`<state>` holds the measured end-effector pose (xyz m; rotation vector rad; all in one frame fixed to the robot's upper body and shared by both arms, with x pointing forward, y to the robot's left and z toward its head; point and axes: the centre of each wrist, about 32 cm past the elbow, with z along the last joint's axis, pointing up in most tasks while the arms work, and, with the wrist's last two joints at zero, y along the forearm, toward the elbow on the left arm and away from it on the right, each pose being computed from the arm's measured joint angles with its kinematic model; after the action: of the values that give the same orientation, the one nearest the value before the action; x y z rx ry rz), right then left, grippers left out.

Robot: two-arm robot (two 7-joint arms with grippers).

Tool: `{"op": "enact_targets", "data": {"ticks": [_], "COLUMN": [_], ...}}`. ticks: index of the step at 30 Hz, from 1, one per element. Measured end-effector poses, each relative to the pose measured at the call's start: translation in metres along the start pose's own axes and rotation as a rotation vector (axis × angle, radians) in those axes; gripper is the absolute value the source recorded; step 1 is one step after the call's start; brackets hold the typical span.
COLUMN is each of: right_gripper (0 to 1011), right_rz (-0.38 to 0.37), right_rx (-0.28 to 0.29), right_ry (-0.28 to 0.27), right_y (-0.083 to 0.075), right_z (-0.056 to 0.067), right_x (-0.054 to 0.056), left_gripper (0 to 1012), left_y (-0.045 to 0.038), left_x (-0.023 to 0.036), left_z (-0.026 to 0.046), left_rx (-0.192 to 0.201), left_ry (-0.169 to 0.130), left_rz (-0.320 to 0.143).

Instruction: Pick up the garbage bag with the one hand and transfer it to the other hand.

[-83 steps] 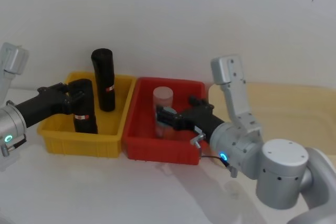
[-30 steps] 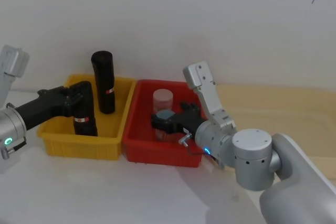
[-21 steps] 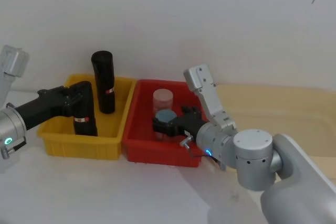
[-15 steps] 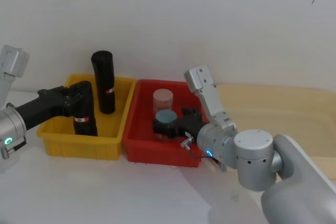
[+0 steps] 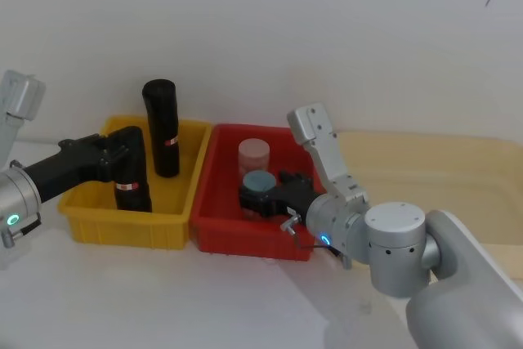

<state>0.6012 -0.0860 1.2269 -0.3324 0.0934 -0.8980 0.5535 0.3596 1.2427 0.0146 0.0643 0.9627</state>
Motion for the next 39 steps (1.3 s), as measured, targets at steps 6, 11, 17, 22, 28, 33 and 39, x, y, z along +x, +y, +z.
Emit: {"op": "enact_targets", "data": {"ticks": [6,11,17,22,28,33,39], "right_gripper": [710,659,659,658,659,659,659], "right_rz": [0.003,0.004,0.005,0.006,0.006,-0.004,-0.023], "right_rx": [-0.001,-0.002,-0.003,-0.003,0.006,0.050,0.124], "right_ry": [0.004,0.007,0.009,0.010,0.007,-0.001,-0.005], "right_y": [0.000,0.000,0.000,0.000,-0.001,-0.005,-0.012], "right_z": [0.000,0.000,-0.001,-0.001,0.000,0.007,0.019], "right_x": [0.000,0.000,0.000,0.000,-0.001,-0.002,-0.002], "left_gripper": [331,331,331,331,331,331,331], "left_y": [0.0000,0.0000,0.0000,0.0000,-0.0013,-0.0048,-0.0097], "left_x": [0.0000,0.0000,0.0000,0.0000,0.0000,-0.0010,-0.0015], "left_z": [0.0000,0.0000,0.0000,0.0000,0.0033,0.0154,0.0378], "left_rx": [0.000,0.000,0.000,0.000,-0.008,-0.041,-0.094], "left_ry": [0.000,0.000,0.000,0.000,-0.007,-0.030,-0.068], "left_rz": [0.000,0.000,0.000,0.000,0.000,-0.004,-0.017]}}
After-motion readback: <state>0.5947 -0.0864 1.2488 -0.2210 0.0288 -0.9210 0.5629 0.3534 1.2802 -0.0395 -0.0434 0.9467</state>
